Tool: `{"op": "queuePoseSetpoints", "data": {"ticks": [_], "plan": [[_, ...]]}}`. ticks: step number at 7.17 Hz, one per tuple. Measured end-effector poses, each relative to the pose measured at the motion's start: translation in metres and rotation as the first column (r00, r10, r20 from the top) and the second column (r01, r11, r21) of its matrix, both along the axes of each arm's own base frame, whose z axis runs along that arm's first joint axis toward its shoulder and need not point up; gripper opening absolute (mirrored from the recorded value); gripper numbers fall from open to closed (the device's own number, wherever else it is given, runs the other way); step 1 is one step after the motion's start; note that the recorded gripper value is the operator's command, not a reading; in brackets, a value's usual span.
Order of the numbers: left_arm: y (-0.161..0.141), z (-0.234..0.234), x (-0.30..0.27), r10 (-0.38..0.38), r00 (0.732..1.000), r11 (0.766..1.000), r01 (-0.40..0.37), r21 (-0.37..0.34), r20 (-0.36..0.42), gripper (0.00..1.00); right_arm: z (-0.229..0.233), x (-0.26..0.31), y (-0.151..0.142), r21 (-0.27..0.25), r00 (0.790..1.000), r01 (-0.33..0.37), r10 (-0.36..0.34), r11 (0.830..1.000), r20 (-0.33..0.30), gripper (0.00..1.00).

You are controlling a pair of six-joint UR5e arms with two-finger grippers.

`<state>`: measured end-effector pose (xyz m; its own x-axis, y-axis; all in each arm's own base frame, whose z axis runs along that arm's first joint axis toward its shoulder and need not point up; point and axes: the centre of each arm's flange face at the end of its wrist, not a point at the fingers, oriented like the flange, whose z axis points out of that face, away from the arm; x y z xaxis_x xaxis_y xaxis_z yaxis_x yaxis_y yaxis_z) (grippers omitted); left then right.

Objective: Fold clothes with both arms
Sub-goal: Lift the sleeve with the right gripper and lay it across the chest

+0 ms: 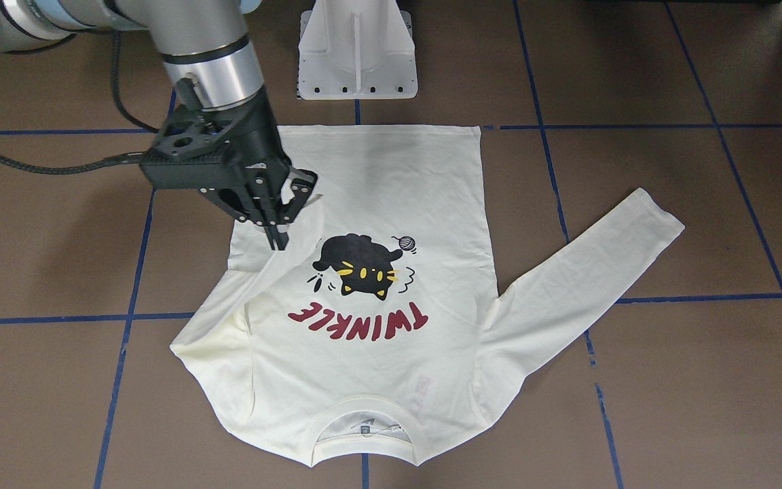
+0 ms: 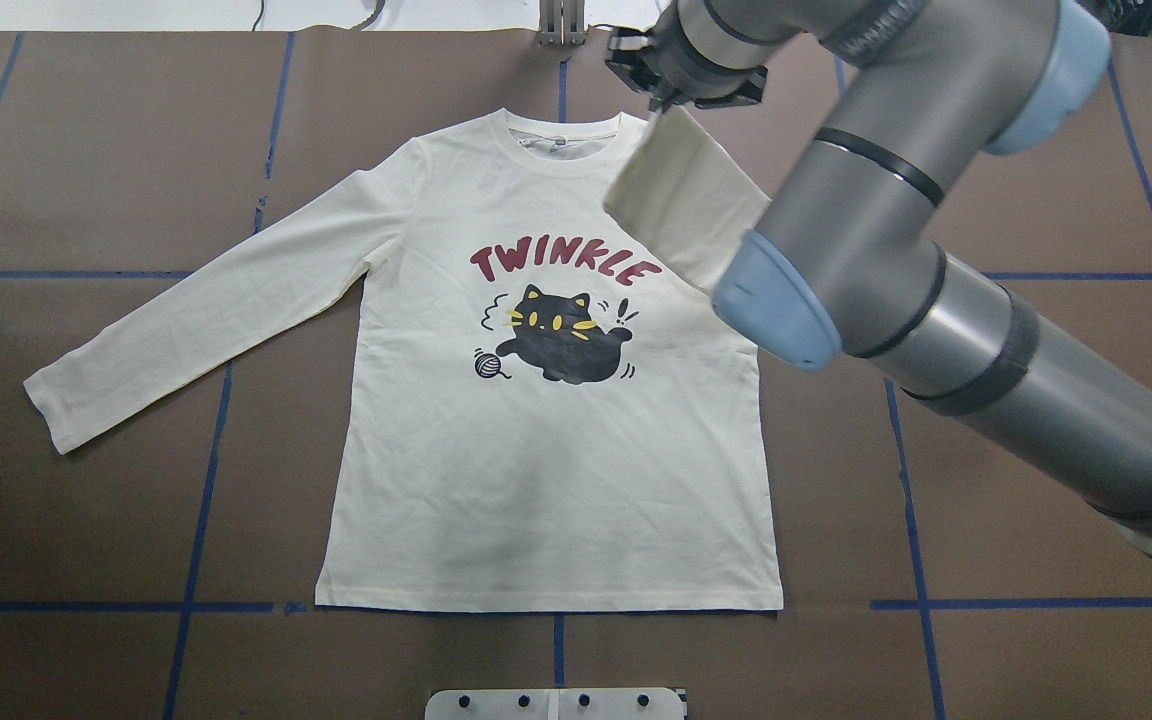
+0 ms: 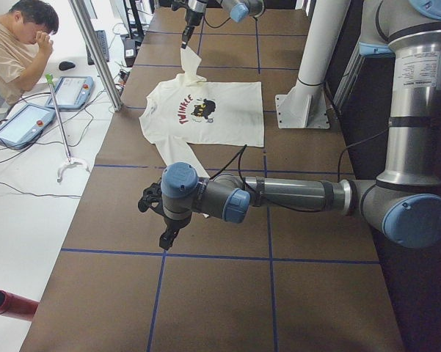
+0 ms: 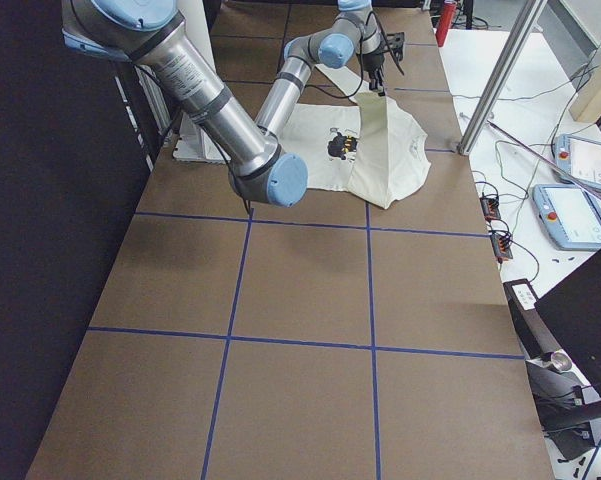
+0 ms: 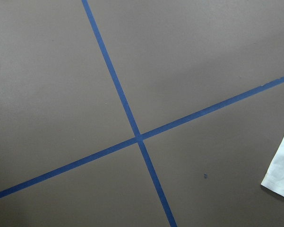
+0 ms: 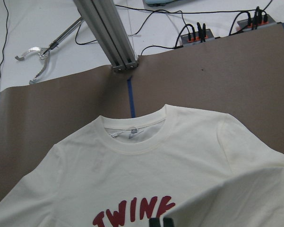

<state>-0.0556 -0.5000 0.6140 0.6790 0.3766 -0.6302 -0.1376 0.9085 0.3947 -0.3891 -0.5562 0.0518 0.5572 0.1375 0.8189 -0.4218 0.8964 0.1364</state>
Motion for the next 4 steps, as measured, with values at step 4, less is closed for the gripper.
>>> {"op": "queuePoseSetpoints", "data": {"ticks": [4], "plan": [[0.001,0.005,0.0,0.0,1.0,1.0,0.0,-0.011,0.0,1.0,0.001,-0.203,0.019,0.093,0.995,-0.006,0.016,0.996,-0.103,0.0]]}}
